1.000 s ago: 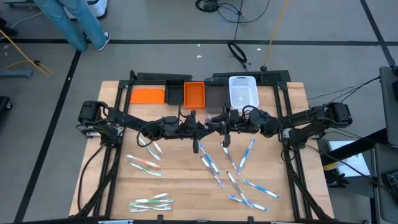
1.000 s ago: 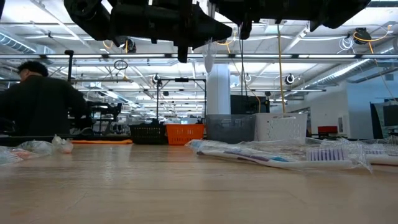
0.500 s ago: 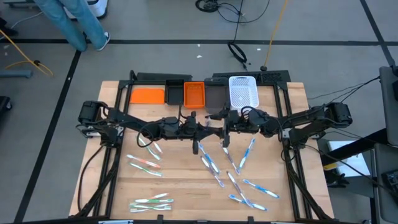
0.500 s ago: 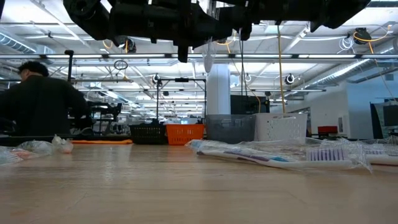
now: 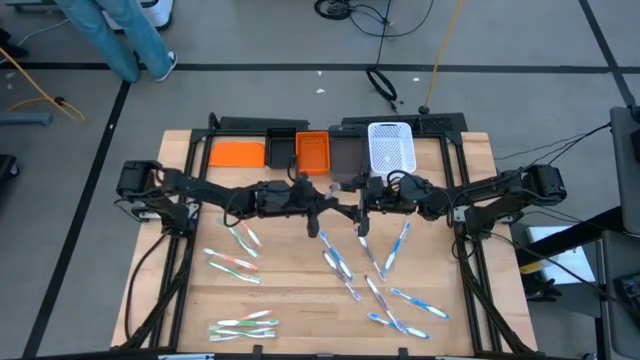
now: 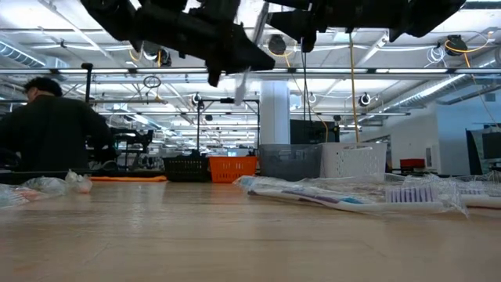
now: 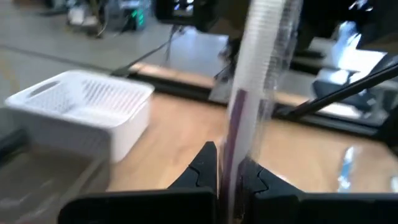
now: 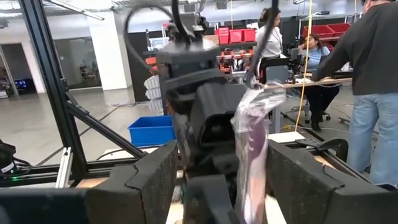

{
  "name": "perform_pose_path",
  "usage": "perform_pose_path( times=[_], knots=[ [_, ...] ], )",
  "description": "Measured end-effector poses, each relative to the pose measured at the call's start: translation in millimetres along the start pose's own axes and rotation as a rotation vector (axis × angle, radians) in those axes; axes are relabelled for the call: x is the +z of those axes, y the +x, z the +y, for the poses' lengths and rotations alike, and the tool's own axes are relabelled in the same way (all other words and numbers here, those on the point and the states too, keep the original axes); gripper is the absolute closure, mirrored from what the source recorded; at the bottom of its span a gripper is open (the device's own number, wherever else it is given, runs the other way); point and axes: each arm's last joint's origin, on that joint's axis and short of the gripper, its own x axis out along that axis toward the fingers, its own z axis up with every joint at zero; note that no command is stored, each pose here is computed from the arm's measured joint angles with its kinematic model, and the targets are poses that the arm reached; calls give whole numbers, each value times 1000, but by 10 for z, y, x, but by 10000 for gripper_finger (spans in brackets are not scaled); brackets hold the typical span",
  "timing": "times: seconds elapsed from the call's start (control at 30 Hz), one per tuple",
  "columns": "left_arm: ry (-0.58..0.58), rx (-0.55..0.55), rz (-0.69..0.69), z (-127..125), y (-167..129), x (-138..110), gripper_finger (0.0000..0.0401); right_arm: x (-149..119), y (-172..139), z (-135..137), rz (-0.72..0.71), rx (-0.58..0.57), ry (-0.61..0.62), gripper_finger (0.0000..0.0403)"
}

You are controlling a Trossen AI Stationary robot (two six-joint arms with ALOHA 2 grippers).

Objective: Pick & Place Toothbrushes
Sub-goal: Put the purple toothbrush into the black bin

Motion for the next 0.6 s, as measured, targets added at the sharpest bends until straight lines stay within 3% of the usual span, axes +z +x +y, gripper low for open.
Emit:
perform_pose_path(
  times=[0.43,0.6],
  knots=[
    [18,378,138,343,-480,253,395,2,0,7,-2,10,-3,177],
    [-20,469,173,560,-502,243,394,1,-1,19,-1,15,-1,180]
  ],
)
